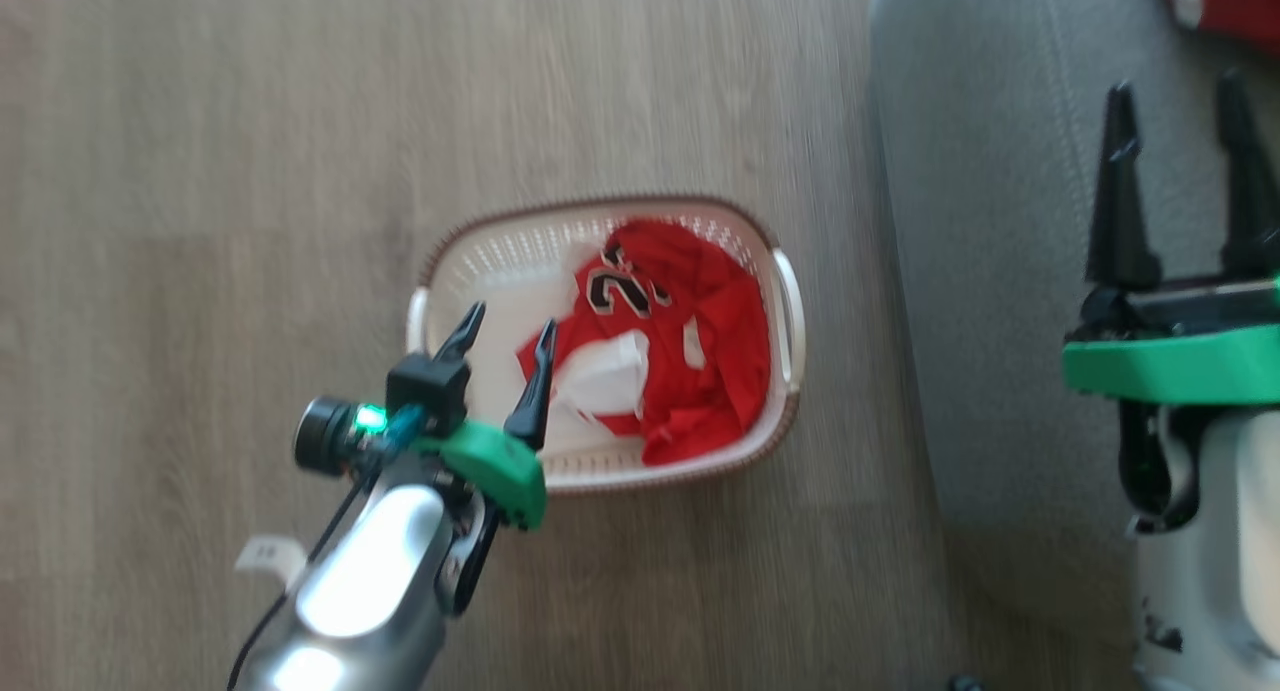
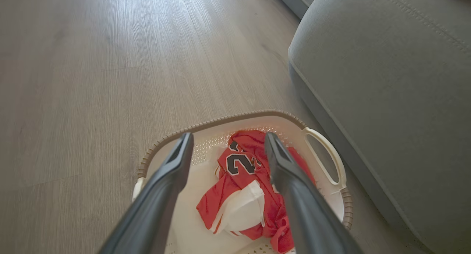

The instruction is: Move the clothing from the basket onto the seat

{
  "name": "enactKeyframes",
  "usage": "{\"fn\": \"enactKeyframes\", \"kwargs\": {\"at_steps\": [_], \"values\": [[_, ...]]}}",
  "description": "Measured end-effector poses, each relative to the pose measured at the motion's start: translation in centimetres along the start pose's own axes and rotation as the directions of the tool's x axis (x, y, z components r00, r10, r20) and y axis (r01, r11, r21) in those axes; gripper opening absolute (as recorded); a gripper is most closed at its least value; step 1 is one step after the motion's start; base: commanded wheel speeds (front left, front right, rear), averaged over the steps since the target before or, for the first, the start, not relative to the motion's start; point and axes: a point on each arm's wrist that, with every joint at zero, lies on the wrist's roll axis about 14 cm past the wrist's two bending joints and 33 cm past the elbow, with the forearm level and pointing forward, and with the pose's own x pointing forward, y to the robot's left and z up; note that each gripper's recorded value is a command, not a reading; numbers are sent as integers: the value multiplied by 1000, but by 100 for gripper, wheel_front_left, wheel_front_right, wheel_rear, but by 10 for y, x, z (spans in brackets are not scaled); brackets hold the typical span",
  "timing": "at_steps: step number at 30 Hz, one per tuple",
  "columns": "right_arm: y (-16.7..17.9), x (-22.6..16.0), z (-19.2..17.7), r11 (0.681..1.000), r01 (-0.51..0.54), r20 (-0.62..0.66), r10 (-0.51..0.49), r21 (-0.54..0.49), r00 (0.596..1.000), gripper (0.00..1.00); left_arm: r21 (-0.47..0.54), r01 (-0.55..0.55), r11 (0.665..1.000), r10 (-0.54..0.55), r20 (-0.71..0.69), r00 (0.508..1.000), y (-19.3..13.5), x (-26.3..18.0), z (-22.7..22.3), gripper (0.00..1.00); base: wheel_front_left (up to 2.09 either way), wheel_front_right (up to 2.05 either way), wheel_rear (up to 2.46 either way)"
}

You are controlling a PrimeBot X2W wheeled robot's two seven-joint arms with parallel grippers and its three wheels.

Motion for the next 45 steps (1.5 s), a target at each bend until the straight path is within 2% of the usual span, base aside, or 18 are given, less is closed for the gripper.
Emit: {"fn": "enactKeyframes", "kwargs": {"at_steps": [4,12,22,35,38,39,45], "values": [[-9,15,-12,1000,15,5,-15,-27,1000,100,5,51,999,-51,-122,991,-6,33,-36,100,0,0,0],[-17,36,-36,998,13,14,-12,-63,1000,100,45,126,991,-104,-325,940,-4,76,-108,100,0,0,0],[-24,43,-74,997,9,-25,-11,-76,1000,100,35,263,964,-206,-525,826,-26,92,-191,100,0,0,0],[-28,41,-85,997,5,-48,-9,-78,999,100,89,288,953,-193,-554,810,-30,119,-210,98,0,0,0],[-30,40,-84,997,10,-48,-13,-77,999,100,91,303,949,-202,-563,802,-34,119,-213,12,0,0,0],[-30,40,-83,997,10,-47,-13,-77,999,100,91,306,948,-205,-562,801,-35,119,-212,0,0,0,0],[-28,40,-74,997,7,-33,-9,-75,999,100,84,303,949,-215,-530,820,-38,121,-199,0,0,0,0]]}}
